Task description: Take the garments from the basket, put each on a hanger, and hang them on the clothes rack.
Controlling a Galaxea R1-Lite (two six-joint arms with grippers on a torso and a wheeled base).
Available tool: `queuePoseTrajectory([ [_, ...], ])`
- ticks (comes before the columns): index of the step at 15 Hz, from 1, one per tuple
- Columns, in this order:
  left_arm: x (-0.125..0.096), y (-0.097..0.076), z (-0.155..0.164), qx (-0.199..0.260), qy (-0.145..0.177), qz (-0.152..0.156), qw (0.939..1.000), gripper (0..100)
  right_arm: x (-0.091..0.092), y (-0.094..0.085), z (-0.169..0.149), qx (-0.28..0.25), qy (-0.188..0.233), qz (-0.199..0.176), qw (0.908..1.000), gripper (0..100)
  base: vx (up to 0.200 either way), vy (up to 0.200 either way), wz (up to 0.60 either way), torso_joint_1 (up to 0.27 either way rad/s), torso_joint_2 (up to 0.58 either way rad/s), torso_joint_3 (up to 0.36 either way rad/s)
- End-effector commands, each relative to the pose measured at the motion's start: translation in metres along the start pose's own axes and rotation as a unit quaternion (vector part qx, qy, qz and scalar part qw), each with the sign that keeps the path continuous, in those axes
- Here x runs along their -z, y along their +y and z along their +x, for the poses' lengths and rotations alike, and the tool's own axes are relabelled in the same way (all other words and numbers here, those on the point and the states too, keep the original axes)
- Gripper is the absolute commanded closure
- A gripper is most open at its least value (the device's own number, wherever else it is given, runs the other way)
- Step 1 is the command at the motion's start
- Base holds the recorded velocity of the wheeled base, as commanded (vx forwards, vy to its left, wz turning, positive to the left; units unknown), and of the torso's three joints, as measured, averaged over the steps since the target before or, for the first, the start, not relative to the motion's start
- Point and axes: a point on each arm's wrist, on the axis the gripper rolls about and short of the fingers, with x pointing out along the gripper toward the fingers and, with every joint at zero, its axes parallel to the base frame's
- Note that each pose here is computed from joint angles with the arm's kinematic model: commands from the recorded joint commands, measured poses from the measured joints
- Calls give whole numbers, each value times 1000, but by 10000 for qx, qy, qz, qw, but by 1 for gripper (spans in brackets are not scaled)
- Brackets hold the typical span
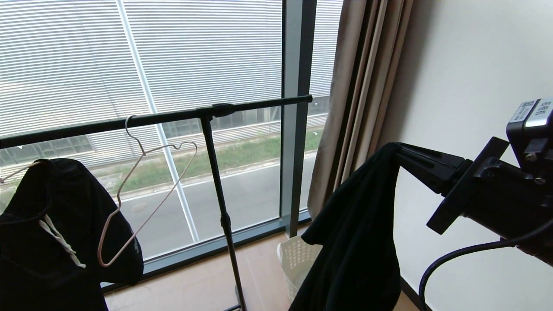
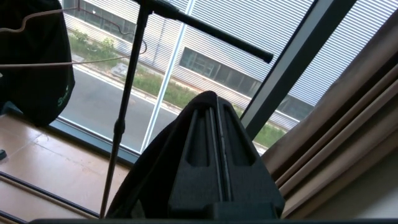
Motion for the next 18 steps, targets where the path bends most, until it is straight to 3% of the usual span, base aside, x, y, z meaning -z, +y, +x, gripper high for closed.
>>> queuePoseTrajectory([
  [1,0,0,0,1,2,7,10000,0,1,0,1,-9,17,-1,10000,100,0,0,0,178,-393,-222],
  [12,0,0,0,1,2,0,10000,0,3,1,2,-16,39,-56,10000,100,0,0,0,148,-329,-175],
  [18,0,0,0,1,2,-16,10000,0,5,2,3,-75,43,-56,9999,100,0,0,600,13,-9,-10],
])
